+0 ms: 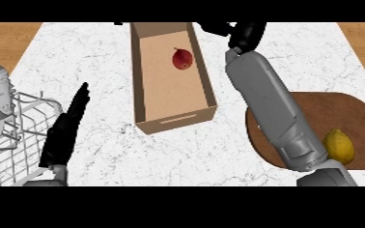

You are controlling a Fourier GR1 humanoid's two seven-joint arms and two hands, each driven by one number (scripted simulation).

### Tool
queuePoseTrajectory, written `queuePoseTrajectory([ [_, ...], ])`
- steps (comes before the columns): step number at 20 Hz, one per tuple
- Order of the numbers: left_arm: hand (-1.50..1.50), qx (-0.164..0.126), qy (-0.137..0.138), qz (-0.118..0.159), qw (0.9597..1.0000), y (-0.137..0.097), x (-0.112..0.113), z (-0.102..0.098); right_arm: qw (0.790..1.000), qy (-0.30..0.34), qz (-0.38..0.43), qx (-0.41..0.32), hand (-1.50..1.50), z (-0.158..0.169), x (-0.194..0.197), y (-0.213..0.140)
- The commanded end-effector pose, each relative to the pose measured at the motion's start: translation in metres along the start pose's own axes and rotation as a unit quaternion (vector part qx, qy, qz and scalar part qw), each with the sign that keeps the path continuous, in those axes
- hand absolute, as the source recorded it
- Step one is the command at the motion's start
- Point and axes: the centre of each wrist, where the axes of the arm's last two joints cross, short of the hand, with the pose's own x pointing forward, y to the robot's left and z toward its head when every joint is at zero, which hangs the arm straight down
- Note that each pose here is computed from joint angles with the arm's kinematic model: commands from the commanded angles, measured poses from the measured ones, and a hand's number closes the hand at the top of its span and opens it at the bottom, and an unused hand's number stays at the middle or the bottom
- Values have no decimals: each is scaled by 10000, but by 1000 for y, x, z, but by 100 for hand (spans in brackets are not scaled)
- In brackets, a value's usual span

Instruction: Pick the pear from the cutting board and place it in the cardboard box

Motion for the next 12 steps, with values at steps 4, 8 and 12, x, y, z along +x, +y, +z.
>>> queuePoseTrajectory([
  [4,0,271,235,-150,9992,17,-16,7,9960,78,-381,-801,-150,-22,-40,-71],
  [8,0,316,266,-153,9990,36,-13,5,9974,103,-405,-589,-150,-3,-63,-118],
  [12,0,270,349,-114,9990,23,-2,7,9994,-47,-203,-272,-150,-12,-61,-184],
])
